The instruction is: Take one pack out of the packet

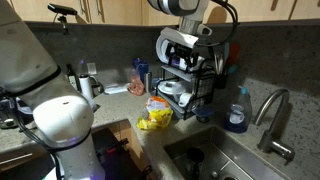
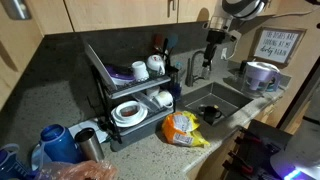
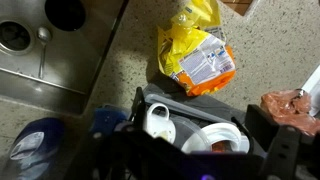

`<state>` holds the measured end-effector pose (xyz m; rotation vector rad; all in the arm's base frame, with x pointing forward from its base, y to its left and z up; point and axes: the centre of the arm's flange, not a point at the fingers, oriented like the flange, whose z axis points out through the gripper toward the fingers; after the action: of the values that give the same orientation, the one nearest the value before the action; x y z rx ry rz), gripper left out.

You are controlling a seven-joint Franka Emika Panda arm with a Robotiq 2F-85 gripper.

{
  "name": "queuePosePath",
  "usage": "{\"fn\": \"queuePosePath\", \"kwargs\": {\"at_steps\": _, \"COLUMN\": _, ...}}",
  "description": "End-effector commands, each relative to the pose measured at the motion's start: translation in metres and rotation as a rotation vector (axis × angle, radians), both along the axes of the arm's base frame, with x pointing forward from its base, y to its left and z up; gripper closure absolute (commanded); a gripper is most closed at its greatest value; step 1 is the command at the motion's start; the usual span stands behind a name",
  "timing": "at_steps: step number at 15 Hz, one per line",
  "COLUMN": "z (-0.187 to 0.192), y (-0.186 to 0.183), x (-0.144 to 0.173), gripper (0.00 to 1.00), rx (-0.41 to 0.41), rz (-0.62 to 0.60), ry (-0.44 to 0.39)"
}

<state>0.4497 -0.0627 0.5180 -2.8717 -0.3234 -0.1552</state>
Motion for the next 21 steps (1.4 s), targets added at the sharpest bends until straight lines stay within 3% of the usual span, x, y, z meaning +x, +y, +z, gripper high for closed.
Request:
{"fn": "queuePosePath", "kwargs": {"at_steps": 1, "z": 0.000, "y": 0.000, "x": 0.000, "gripper": 0.00, "rx": 0.000, "rz": 0.000, "ry": 0.000}}
{"fn": "queuePosePath", "kwargs": {"at_steps": 9, "z": -0.033, "y": 0.019, "x": -0.041, "gripper": 0.00, "rx": 0.061, "rz": -0.021, "ry": 0.041}}
{"fn": "queuePosePath", "kwargs": {"at_steps": 18, "z": -0.087, "y": 0.084, "x": -0.109, "gripper": 0.00, "rx": 0.162, "rz": 0.141, "ry": 0.082}}
{"fn": "queuePosePath", "kwargs": {"at_steps": 21, "z": -0.104, "y": 0.096, "x": -0.123, "gripper": 0.00, "rx": 0.173, "rz": 0.169, "ry": 0.139}}
